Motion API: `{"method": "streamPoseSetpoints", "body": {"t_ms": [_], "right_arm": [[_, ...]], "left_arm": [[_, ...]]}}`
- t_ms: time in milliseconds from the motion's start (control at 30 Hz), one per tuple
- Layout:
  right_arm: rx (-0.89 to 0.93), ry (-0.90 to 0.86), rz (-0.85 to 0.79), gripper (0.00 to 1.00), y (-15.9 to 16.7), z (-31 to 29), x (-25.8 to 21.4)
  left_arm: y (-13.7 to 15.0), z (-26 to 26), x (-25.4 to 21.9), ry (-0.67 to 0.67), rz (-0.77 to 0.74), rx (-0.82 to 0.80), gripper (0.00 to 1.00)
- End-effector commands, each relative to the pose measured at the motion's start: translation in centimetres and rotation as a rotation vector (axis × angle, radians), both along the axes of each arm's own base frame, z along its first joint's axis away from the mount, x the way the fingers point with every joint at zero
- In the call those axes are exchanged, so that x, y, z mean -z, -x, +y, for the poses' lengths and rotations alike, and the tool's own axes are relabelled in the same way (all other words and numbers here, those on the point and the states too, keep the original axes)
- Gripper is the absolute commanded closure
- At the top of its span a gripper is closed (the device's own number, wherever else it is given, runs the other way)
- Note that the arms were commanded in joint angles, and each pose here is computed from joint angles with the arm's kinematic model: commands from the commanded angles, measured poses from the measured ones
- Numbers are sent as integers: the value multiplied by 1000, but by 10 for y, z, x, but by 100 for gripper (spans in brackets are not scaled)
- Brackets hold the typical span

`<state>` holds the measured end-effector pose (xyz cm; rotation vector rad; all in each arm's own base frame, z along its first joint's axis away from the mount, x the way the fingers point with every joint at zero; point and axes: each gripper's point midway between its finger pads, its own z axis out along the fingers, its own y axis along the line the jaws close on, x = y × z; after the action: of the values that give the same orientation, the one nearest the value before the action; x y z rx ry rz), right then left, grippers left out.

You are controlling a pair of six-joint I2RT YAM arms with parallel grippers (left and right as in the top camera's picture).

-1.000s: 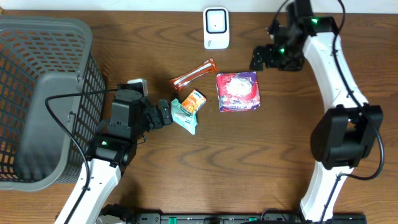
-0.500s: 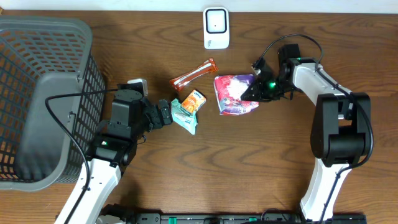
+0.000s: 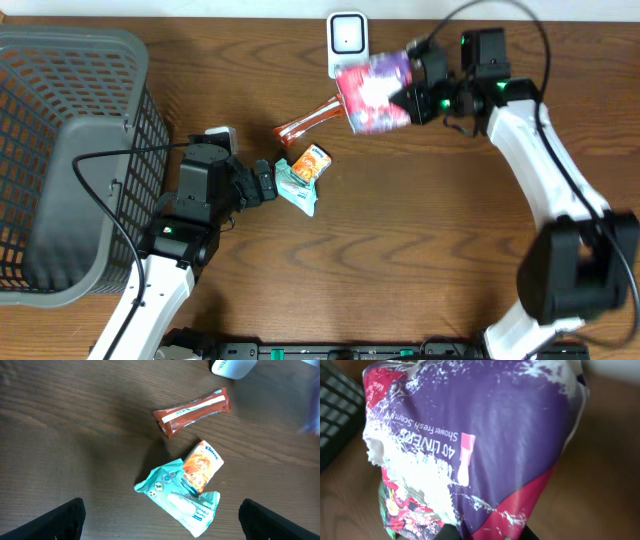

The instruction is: Scan the item barcode

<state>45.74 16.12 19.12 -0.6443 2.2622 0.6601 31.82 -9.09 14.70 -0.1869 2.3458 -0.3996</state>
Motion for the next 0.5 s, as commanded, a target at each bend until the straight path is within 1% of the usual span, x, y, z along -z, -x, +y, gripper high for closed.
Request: {"method": "streamPoseSetpoints", "body": {"t_ms": [0, 100, 233, 467], "right_arm": [[-15, 94, -161, 99, -7, 12, -28], [-16, 111, -184, 99, -10, 21, -27], [155, 63, -102, 99, -26, 16, -15], [393, -197, 11, 99, -67, 26, -1]], "left_arm": [[-2, 3, -2, -6, -7, -14, 2], [-2, 3, -2, -6, -7, -14, 2], [-2, 3, -2, -5, -7, -14, 2], [-2, 3, -2, -5, -7, -14, 2]]}}
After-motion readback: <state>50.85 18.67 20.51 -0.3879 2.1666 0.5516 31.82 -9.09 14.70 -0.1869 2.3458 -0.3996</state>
